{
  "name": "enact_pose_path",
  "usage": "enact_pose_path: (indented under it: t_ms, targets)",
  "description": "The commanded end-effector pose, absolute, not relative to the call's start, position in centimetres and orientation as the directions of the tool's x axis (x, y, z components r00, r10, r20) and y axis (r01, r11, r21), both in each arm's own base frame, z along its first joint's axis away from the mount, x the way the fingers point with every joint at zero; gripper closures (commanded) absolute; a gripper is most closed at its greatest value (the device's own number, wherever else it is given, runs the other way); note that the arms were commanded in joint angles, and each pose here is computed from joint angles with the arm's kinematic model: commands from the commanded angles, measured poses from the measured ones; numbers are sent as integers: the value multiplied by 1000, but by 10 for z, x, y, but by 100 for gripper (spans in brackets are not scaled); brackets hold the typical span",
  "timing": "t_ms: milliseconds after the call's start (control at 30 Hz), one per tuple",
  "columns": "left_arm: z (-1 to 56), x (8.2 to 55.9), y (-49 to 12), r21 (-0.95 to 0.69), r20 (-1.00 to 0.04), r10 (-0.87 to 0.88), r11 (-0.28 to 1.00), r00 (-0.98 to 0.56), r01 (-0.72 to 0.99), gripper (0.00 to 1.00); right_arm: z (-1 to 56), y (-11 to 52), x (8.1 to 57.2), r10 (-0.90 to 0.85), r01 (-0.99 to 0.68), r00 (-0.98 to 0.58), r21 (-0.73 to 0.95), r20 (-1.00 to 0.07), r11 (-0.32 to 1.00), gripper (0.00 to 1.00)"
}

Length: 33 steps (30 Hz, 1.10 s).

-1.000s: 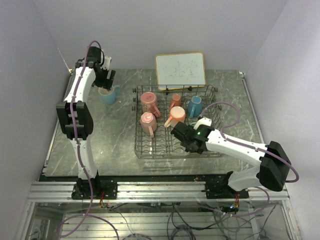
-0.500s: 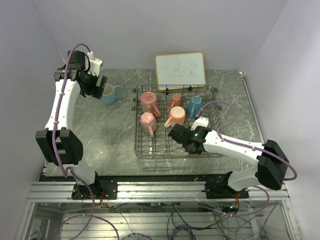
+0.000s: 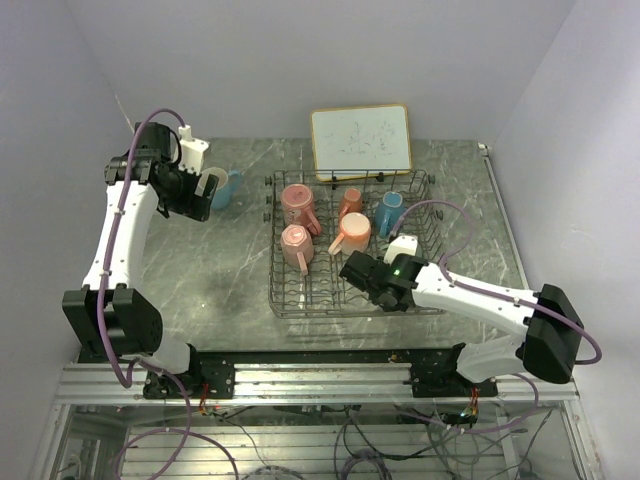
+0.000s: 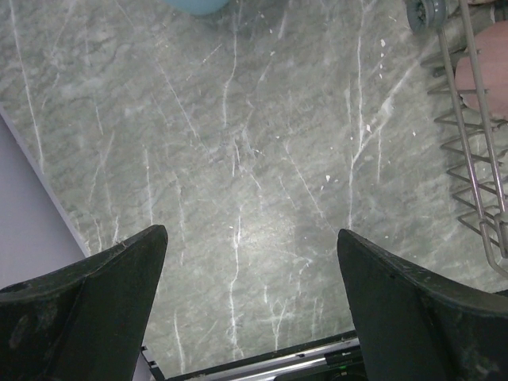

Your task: Unload the cups from the dish rack

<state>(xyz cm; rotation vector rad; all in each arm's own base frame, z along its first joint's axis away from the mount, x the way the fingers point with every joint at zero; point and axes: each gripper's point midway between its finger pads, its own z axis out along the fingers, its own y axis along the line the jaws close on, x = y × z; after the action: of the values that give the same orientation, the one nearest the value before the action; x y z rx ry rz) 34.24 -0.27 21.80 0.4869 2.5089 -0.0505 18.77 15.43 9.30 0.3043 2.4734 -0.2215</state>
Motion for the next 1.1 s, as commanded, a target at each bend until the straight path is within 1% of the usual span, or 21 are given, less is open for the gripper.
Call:
enact_pose_path:
  t_ms: [0, 100, 167, 300, 400, 467, 567, 767, 933, 1067]
  targets:
    - [229, 332, -10, 40, -577, 316, 932, -753, 361, 1, 109, 144, 195, 213, 337, -709, -57, -673, 940, 64]
    - [234, 330, -14, 22, -583, 303, 933, -754, 358, 1, 111, 153, 200, 233, 335, -694, -20, -681, 942, 64]
    - [238, 329, -14, 21, -586, 301, 934, -752, 357, 1, 109, 154, 202, 234, 342, -692, -25, -682, 939, 64]
    - [245, 325, -13, 38, -595, 312, 931, -740, 362, 1, 101, 158, 198, 263, 358, -701, -9, -663, 934, 64]
    - [246, 321, -12, 49, -594, 326, 927, -735, 372, 1, 98, 166, 192, 282, 350, -695, 32, -661, 936, 57]
    - [246, 318, -12, 52, -590, 332, 925, -736, 376, 1, 106, 168, 189, 280, 353, -685, 31, -673, 935, 53]
    - [248, 317, -12, 51, -590, 339, 921, -732, 386, 1, 117, 187, 187, 267, 319, -683, 51, -680, 946, 51]
    - [259, 317, -14, 52, -610, 340, 918, -716, 392, 1, 96, 203, 184, 248, 334, -711, -5, -658, 943, 50]
    - [261, 317, -16, 47, -617, 340, 916, -710, 398, 1, 88, 192, 186, 288, 389, -697, -9, -657, 921, 51]
    - [261, 318, -17, 41, -616, 340, 915, -710, 402, 1, 86, 188, 187, 308, 401, -689, 9, -656, 916, 53]
